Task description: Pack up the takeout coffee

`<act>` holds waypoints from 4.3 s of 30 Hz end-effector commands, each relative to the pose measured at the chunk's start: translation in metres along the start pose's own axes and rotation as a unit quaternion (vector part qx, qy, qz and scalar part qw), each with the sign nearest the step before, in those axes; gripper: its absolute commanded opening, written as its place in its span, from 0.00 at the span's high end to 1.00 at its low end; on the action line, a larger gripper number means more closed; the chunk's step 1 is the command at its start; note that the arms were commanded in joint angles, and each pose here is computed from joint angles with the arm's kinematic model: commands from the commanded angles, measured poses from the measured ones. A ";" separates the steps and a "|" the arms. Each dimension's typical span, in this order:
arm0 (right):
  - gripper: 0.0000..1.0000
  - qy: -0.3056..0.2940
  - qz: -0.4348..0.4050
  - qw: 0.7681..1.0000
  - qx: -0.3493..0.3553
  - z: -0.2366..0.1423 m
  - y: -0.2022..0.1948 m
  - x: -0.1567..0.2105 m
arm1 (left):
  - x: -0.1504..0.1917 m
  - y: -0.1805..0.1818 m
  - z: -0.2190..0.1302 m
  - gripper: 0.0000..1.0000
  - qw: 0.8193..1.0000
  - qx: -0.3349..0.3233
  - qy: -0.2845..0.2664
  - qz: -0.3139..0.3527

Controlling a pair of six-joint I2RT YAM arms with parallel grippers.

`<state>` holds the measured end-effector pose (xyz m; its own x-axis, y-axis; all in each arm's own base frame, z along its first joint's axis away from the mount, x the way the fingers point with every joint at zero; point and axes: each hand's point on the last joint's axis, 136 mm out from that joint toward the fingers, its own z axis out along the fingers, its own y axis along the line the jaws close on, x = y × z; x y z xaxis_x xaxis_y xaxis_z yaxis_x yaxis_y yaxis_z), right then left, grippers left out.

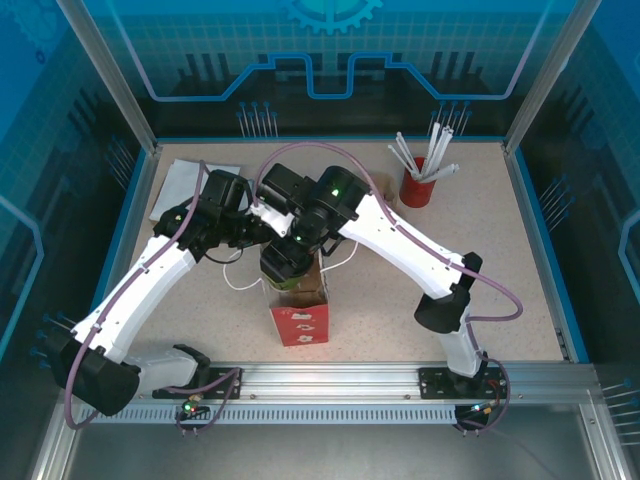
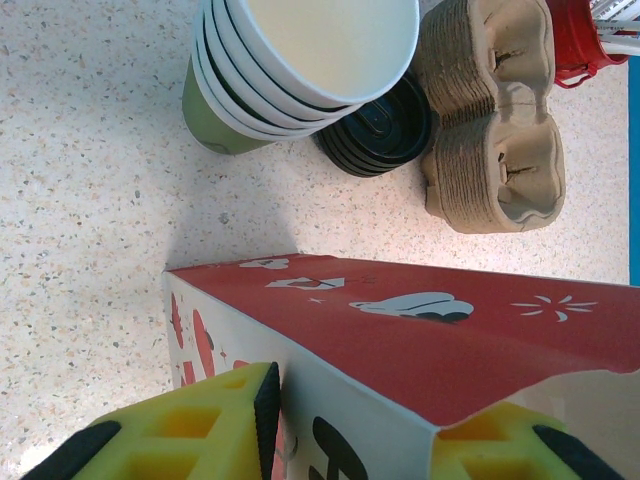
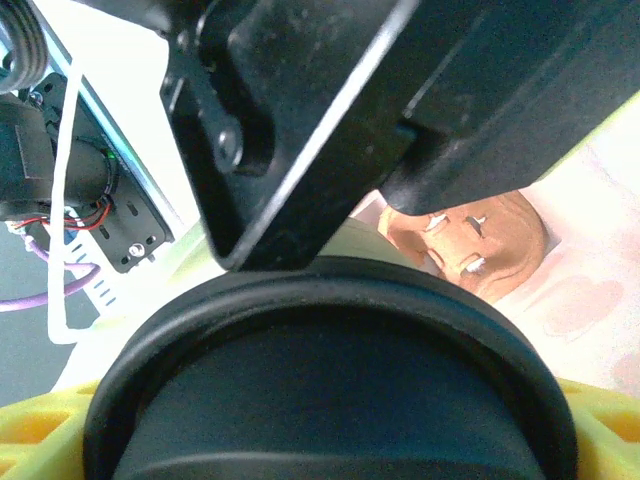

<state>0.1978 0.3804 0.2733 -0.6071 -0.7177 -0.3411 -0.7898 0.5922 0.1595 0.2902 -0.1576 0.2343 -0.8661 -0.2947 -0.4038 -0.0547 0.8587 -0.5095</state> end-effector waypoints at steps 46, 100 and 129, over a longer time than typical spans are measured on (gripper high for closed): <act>0.19 0.098 0.116 0.983 0.101 0.008 -0.081 0.063 | -0.007 -0.010 -0.019 0.44 0.997 -0.002 -0.079 0.002; 0.19 0.109 0.177 0.970 0.126 0.035 -0.097 0.102 | -0.006 0.001 0.002 0.57 0.998 -0.049 -0.044 0.019; 0.19 0.117 0.196 0.968 0.106 0.059 -0.093 0.106 | -0.002 0.009 0.005 0.43 0.997 -0.063 -0.042 0.022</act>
<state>0.2130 0.2718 0.1668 -0.8685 -0.4910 -0.0687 -0.4927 0.8702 0.0091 0.3017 -0.1607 0.2347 -0.8177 -0.2967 -0.4933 -0.0635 0.8982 -0.4350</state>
